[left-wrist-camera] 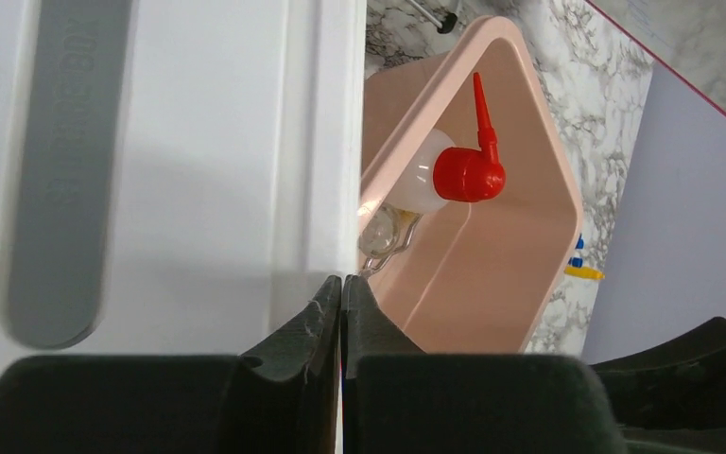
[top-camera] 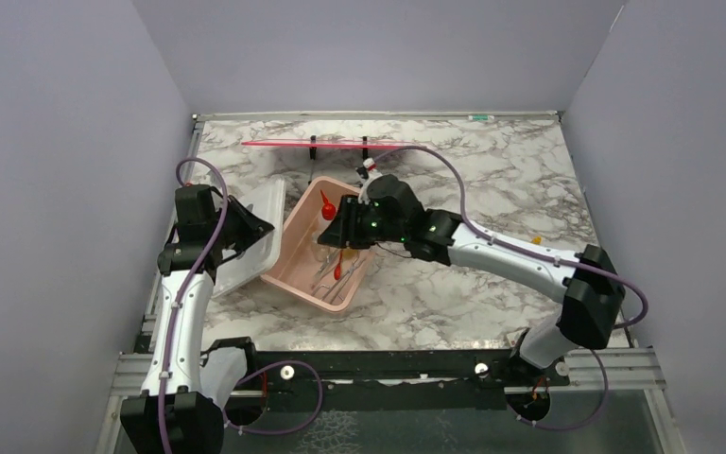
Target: Organize the chemistry lab equipment
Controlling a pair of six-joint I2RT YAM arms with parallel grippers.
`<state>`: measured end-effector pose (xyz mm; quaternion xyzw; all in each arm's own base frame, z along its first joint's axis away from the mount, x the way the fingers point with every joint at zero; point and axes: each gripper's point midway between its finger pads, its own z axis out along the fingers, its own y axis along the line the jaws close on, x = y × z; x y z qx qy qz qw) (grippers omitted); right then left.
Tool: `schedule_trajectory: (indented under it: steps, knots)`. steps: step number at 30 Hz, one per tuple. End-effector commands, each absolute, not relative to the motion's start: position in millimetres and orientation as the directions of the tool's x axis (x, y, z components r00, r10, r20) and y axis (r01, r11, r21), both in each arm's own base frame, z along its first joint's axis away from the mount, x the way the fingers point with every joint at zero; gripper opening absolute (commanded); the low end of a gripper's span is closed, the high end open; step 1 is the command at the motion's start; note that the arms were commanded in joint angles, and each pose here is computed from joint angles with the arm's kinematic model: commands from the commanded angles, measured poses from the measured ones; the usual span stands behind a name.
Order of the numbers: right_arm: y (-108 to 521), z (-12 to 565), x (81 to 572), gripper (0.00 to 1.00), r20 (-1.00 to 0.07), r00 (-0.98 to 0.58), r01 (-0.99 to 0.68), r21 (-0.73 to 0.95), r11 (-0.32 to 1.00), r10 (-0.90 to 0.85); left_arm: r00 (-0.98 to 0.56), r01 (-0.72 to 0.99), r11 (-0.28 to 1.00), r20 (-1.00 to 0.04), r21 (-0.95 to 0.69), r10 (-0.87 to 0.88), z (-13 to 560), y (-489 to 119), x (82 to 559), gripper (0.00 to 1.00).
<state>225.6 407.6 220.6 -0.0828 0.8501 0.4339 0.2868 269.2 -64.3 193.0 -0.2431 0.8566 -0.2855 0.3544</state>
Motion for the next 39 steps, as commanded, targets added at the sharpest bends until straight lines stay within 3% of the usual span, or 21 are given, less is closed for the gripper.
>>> schedule_trajectory:
  steps: [1,4,9,12,14,17,24,39]
  knots:
    - [454.6,229.1,229.3,0.47,-0.498,-0.851,-0.34,0.765,0.547,0.168,-0.616,-0.16,0.705,-0.488,-0.691,-0.618,206.8,-69.9,270.9,0.05]
    - [478.1,228.7,223.8,0.53,-0.463,-0.869,-0.319,0.793,0.519,0.173,-0.622,-0.166,0.703,-0.479,-0.692,-0.619,202.1,-70.5,270.2,0.05]
    - [495.5,217.0,231.2,0.56,-0.512,-0.839,-0.319,0.736,0.597,0.184,-0.612,-0.192,0.749,-0.519,-0.634,-0.596,190.4,-58.1,274.3,0.06]
    - [489.3,210.9,235.3,0.55,-0.543,-0.815,-0.318,0.711,0.627,0.203,-0.58,-0.234,0.808,-0.589,-0.542,-0.563,193.5,-36.4,282.8,0.18]
    - [482.7,209.9,237.3,0.55,-0.562,-0.799,-0.321,0.699,0.64,0.214,-0.569,-0.267,0.837,-0.623,-0.478,-0.537,192.4,-22.4,287.6,0.32]
    - [471.7,213.1,239.6,0.52,-0.591,-0.773,-0.326,0.681,0.656,0.229,-0.574,-0.313,0.864,-0.646,-0.393,-0.502,181.7,-5.5,292.7,0.43]
    - [446.7,221.9,239.8,0.47,-0.641,-0.723,-0.343,0.657,0.672,0.257,-0.678,-0.361,0.879,-0.559,-0.312,-0.477,127.6,0.9,294.8,0.46]
    - [428.2,249.4,244.1,0.47,-0.706,-0.644,-0.39,0.634,0.668,0.295,-0.84,-0.325,0.896,-0.343,-0.302,-0.42,45.4,-17.1,284.6,0.5]
